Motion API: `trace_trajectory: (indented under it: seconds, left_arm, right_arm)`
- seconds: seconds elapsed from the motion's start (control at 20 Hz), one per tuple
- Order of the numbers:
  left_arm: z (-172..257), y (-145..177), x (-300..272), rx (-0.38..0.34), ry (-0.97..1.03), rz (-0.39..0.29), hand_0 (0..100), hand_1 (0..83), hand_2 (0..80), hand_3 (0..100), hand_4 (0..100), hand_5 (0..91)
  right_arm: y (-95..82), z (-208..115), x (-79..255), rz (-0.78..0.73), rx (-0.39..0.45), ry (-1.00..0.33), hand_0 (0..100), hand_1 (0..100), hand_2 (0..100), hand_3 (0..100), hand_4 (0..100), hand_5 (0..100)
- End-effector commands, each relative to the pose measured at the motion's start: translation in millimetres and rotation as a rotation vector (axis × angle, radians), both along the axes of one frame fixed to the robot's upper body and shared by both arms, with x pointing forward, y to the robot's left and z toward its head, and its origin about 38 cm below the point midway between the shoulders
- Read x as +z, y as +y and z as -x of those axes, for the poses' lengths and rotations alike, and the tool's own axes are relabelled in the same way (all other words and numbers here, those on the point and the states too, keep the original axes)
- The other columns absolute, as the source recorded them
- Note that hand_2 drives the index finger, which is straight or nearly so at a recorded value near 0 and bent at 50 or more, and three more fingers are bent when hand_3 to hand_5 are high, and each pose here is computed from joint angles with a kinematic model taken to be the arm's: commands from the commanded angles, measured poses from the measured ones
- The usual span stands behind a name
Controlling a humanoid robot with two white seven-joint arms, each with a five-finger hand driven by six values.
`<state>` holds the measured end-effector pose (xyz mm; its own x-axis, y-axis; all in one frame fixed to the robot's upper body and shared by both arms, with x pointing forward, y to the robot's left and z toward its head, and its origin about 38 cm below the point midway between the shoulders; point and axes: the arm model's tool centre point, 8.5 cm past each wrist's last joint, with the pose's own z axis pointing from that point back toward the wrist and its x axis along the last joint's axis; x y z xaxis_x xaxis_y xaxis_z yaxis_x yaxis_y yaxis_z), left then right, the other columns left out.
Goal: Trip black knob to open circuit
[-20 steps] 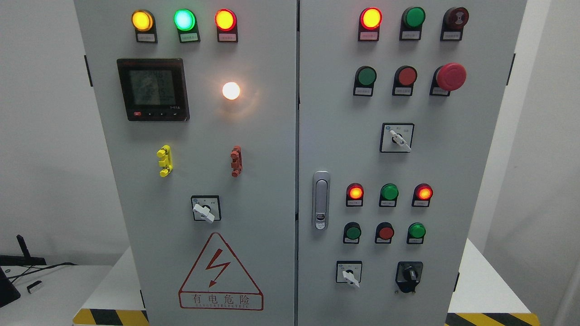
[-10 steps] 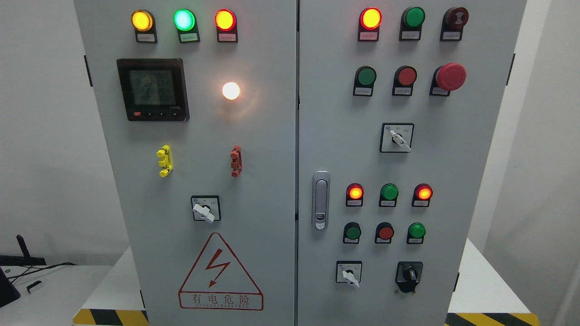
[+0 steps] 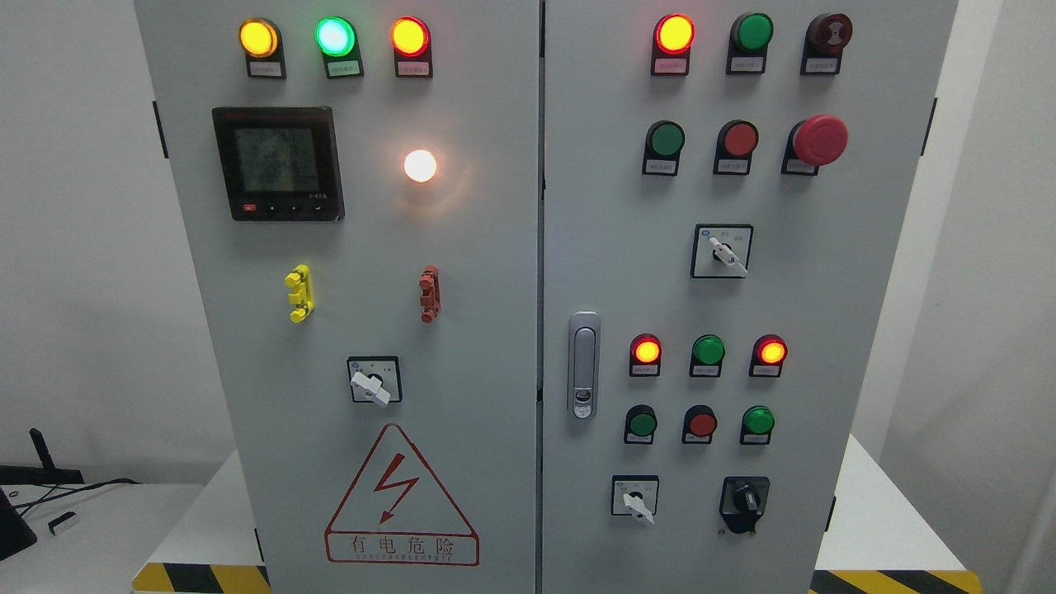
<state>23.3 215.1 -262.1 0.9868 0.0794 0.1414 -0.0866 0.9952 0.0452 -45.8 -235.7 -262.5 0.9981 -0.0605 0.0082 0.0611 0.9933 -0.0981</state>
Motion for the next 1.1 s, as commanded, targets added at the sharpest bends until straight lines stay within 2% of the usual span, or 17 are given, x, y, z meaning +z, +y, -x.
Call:
trace_trajectory:
  seconds: [0.0,0.2,0.3,0.35,0.45,0.55,0.6,0.7,0.85,0.95,1.05]
  left_arm:
    - [-0.3,-0.1,0.0,-0.031,0.0,0.001,12,38.9,0.0,0,0,0.0]
    - [-0.3,-0.1,0.0,-0.031,0.0,0.001,12,38.9,0.0,0,0,0.0]
    - [-0.3,-1.1,0.0,-0.031,0.0,0.002,12,38.9,0.0,0,0,0.0]
    - [0.2,-1.2,0.0,-0.031,0.001,0.002,12,38.9,0.0,0,0,0.0]
    - [-0.3,-1.1,0.0,-0.031,0.0,0.002,12,38.9,0.0,0,0,0.0]
    - [0.2,-0.2,0.0,-0.031,0.001,0.001,12,38.9,0.0,0,0,0.0]
    - [-0.3,-0.1,0.0,-0.031,0.0,0.001,12,38.9,0.0,0,0,0.0]
    - [-0.3,-0.1,0.0,-0.031,0.0,0.001,12,38.9,0.0,0,0,0.0]
    - [-0.3,-1.1,0.0,-0.031,0.0,0.002,12,38.9,0.0,0,0,0.0]
    - [-0.3,-1.1,0.0,-0.031,0.0,0.002,12,38.9,0.0,0,0,0.0]
    - [-0.3,-1.1,0.0,-0.031,0.0,0.002,12,38.9,0.0,0,0,0.0]
  right_arm:
    - [2.0,-15.7,14.2,0.001,0.048,-0.178,31,28,0,0,0,0]
    - [8.1,-18.5,29.3,-0.006,0.052,-0.284,31,28,0,0,0,0]
    - [9.2,-8.7,35.7,0.0,0.05,-0.359,31,34,0,0,9,0]
    - [8.1,-8.6,37.5,0.013,0.047,-0.391,29,39,0,5,14,3]
    - [4.2,-7.7,41.4,0.056,0.038,-0.437,26,47,0,21,22,16]
    - [1.4,-7.7,51.0,0.086,0.026,-0.521,25,55,0,29,28,25]
    - [0.5,-6.3,57.3,0.093,0.022,-0.567,24,56,0,30,30,27]
    - [-2.6,-5.8,68.3,0.127,0.016,-0.65,24,60,8,40,39,40]
    - [-11.8,0.4,92.3,0.223,0.055,-0.8,23,63,15,47,49,53]
    - [-20.9,4.8,113.9,0.245,0.083,-0.909,23,64,17,52,53,59]
    - [-23.0,-5.6,126.1,0.265,0.063,-1.003,23,65,18,54,56,61]
